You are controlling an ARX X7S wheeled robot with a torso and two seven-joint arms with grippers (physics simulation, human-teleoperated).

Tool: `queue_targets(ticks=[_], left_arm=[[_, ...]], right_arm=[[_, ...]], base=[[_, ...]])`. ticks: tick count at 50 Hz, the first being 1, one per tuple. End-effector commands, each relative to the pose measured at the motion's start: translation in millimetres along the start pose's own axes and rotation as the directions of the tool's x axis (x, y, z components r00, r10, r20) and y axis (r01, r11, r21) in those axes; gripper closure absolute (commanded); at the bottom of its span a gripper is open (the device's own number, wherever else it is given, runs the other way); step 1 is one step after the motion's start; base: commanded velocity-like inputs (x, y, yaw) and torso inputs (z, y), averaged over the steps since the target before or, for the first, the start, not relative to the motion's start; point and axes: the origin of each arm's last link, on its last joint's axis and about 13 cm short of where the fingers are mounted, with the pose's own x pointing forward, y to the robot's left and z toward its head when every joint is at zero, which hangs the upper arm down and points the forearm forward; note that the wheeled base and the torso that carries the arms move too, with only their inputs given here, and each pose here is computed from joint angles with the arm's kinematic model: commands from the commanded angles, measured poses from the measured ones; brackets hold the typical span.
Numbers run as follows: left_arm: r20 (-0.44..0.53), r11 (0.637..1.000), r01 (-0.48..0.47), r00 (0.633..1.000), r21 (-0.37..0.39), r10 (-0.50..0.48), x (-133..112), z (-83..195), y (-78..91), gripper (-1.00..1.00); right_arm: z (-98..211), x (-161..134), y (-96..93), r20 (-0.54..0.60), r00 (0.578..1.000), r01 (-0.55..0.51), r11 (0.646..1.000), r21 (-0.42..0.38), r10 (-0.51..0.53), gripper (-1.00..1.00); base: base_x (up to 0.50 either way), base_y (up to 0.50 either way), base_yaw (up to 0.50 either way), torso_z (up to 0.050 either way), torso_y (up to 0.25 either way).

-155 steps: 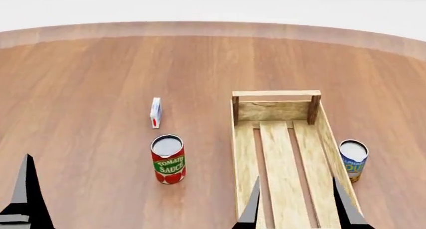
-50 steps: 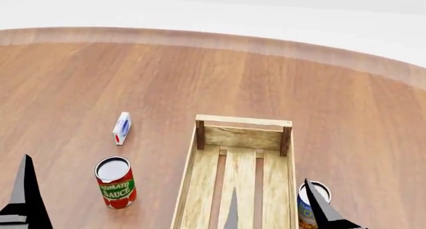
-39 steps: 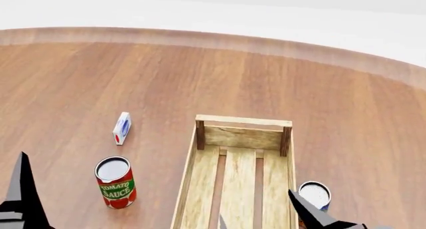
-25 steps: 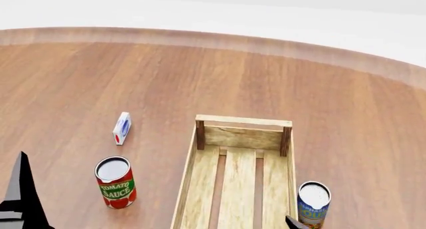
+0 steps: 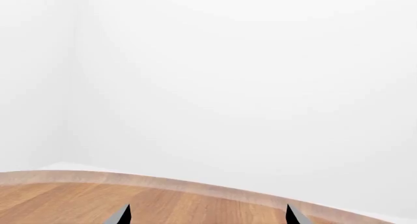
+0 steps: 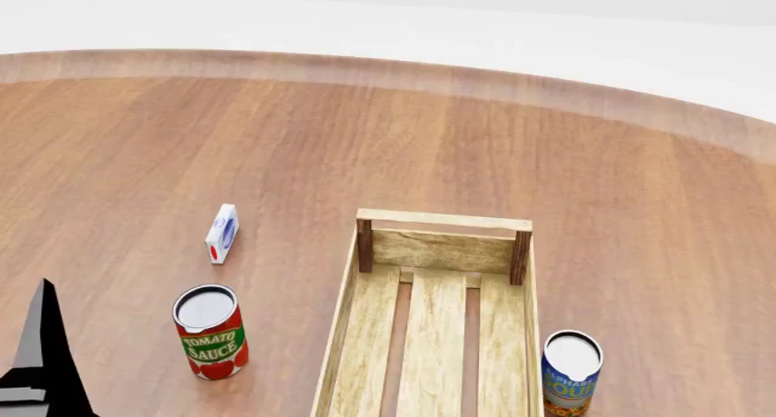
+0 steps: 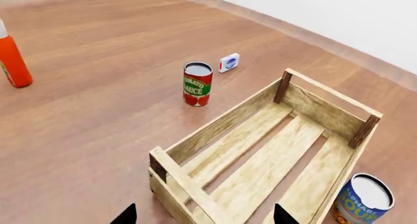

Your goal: Pick up the butter and put it in the tray.

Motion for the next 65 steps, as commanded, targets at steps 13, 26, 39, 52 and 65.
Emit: queue_targets(ticks=[13, 26, 39, 52, 65], left_arm=[[0.002, 1.000, -0.006, 1.000, 0.014, 0.005, 2, -1, 0.5, -1.00], [0.000, 1.000, -0.003, 1.000, 0.025, 0.003, 1, -3, -0.1, -1.00], [-0.002, 1.000, 0.000, 1.000, 0.029, 0.000, 0, -4, -1.1, -1.00], [-0.005, 0.999, 0.006, 1.000, 0.039, -0.005, 0, -8, -2.0, -1.00], [-0.005, 0.999, 0.005, 1.000, 0.046, -0.005, -1, -10, -1.7, -1.00]], right_arm=[[-17, 0, -12.1, -0.223, 0.953, -0.216, 0.976, -0.018, 0.207, -1.00], [-26, -1, -15.4, -0.311, 0.926, -0.229, 0.973, -0.011, 0.214, -1.00], [-26, -9, -24.8, -0.393, 0.896, -0.240, 0.970, -0.039, 0.206, -1.00], [-15, -9, -44.6, -0.447, 0.876, -0.229, 0.972, -0.057, 0.180, -1.00], [-11, 6, -51.4, -0.525, 0.825, -0.289, 0.954, -0.076, 0.209, -1.00]], base=[[0.00, 0.00, 0.00, 0.000, 0.000], [0.00, 0.00, 0.00, 0.000, 0.000], [0.00, 0.00, 0.00, 0.000, 0.000], [0.00, 0.00, 0.00, 0.000, 0.000], [0.00, 0.00, 0.00, 0.000, 0.000]])
